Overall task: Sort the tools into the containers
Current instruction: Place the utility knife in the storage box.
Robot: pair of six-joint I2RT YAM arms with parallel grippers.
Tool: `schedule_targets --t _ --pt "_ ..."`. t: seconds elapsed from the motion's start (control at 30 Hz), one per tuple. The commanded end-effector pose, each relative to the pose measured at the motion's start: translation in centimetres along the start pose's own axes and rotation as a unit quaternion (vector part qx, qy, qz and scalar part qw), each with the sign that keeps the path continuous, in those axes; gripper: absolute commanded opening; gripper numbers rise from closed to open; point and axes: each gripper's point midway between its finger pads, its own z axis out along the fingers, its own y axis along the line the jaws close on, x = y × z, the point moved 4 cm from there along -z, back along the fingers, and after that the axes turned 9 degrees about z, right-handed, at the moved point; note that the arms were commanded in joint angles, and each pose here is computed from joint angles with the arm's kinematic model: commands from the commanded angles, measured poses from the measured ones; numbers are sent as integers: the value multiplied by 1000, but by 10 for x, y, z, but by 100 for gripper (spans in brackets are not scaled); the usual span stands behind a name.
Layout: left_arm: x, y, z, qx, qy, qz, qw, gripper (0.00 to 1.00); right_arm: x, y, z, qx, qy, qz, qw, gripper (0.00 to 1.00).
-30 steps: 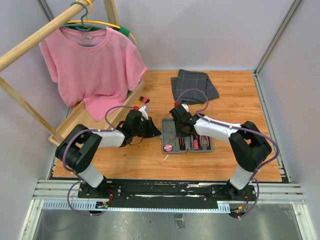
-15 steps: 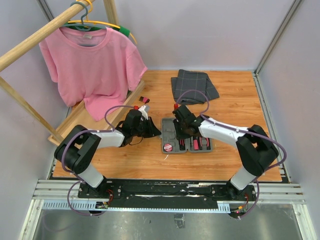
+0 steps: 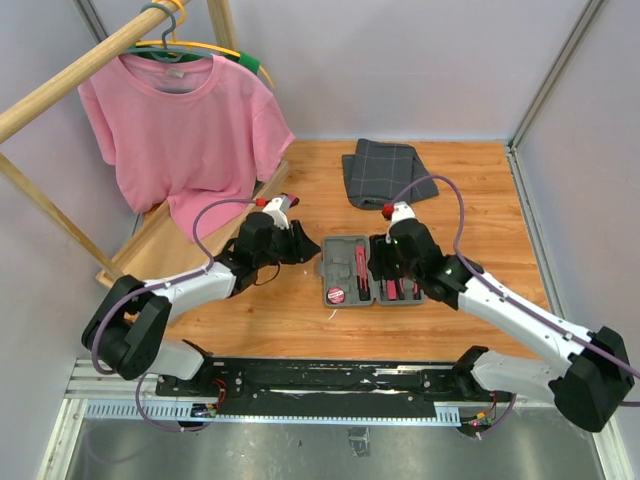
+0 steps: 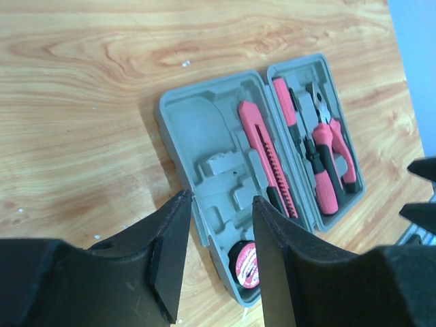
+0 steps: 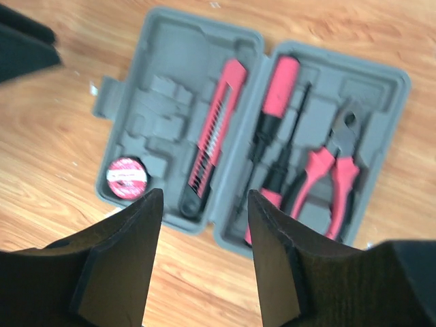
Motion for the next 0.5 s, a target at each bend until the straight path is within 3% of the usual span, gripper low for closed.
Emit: schedule_targets --t 0.0,0.1,0.17,0.47 --pt "-28 6 -10 -61 -32 19 997 46 19 -32 -13 54 -14 -4 998 55" --pt "-40 11 -16 -98 -38 19 994 46 31 -43 -22 58 -26 4 998 58" --pt "-46 27 -23 -167 -39 26 985 47 47 -56 -30 63 -42 18 997 61" --pt "-55 44 -19 -231 -29 44 972 52 55 -69 -43 64 -87 48 993 65"
